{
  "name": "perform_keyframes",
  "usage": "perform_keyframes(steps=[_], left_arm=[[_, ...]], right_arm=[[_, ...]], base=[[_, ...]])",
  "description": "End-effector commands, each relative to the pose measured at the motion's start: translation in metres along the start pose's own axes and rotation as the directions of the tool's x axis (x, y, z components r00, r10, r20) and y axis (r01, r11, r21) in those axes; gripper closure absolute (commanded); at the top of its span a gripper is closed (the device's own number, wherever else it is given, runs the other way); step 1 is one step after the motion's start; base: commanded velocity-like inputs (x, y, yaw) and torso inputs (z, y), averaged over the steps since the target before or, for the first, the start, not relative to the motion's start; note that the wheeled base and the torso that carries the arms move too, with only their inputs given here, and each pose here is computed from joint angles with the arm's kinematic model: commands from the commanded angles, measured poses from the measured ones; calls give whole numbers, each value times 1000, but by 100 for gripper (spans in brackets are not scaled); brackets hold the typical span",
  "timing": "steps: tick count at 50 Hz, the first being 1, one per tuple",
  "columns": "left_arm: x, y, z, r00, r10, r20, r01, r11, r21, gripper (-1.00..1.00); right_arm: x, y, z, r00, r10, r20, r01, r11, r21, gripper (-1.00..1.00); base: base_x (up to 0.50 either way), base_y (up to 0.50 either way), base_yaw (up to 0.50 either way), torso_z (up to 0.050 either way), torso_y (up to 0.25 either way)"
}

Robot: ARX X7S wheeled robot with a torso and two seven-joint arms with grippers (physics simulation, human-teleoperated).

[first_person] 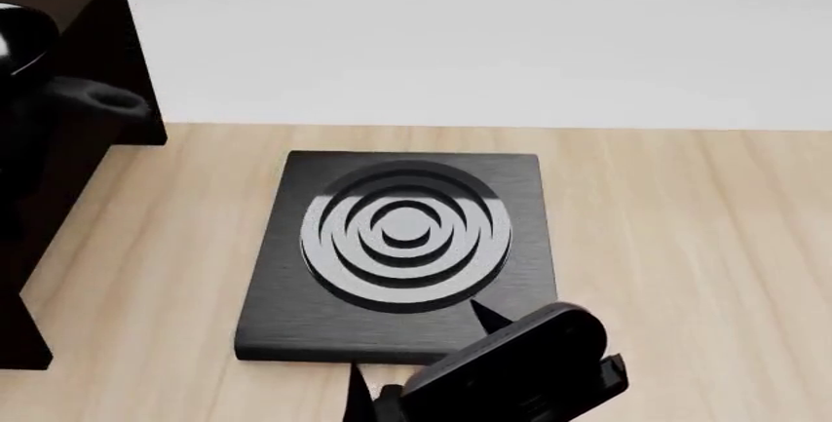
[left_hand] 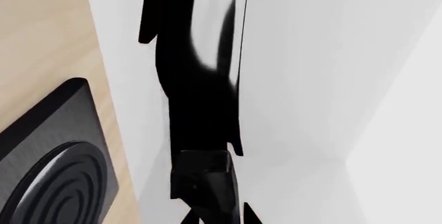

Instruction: Put the frying pan on the cabinet shelf.

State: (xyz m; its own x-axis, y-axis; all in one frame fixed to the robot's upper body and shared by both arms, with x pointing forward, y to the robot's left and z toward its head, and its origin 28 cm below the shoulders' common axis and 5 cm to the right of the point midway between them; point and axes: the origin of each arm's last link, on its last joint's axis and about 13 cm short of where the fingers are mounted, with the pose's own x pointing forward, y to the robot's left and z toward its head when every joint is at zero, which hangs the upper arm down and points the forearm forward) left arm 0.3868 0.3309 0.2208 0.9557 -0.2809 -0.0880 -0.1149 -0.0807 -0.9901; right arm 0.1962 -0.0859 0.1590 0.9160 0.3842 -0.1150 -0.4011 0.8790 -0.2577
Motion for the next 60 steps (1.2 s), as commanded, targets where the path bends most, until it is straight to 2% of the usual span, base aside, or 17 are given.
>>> perform_keyframes(steps=[1,7,8,28,31,44,50,60], left_arm=[[-2,4,8,997,-49,51,53,995,-80,100],[-3,6,10,997,-47,58,50,997,-66,100],[-4,7,10,997,-46,59,50,997,-67,-100],[-10,17,12,995,-79,61,82,996,-46,-100],[-16,15,6,994,-91,52,94,995,-44,-100],[-53,33,-25,994,-111,-5,111,994,-12,-100],[-69,26,-39,989,-146,-34,146,989,13,-100],[-82,26,-51,985,-161,-66,164,986,42,-100]], right_arm=[[4,2,-6,1000,13,1,-13,1000,4,-100],[4,2,-7,1000,10,0,-10,1000,4,-100],[3,2,-7,1000,9,-1,-9,1000,5,-100],[1,3,-5,1000,4,0,-4,1000,14,-100],[1,4,-6,1000,5,1,-5,1000,16,-100],[-2,3,-15,1000,-10,1,10,1000,28,-100],[-3,3,-19,1000,-10,-4,10,999,34,-100],[-5,3,-21,1000,-14,-5,14,999,38,-100]], base=[[0,0,0,0,0],[0,1,0,0,0],[0,0,0,0,0],[0,0,0,0,0],[0,0,0,0,0],[0,0,-1,0,0],[0,1,-1,0,0],[0,0,-1,0,0]])
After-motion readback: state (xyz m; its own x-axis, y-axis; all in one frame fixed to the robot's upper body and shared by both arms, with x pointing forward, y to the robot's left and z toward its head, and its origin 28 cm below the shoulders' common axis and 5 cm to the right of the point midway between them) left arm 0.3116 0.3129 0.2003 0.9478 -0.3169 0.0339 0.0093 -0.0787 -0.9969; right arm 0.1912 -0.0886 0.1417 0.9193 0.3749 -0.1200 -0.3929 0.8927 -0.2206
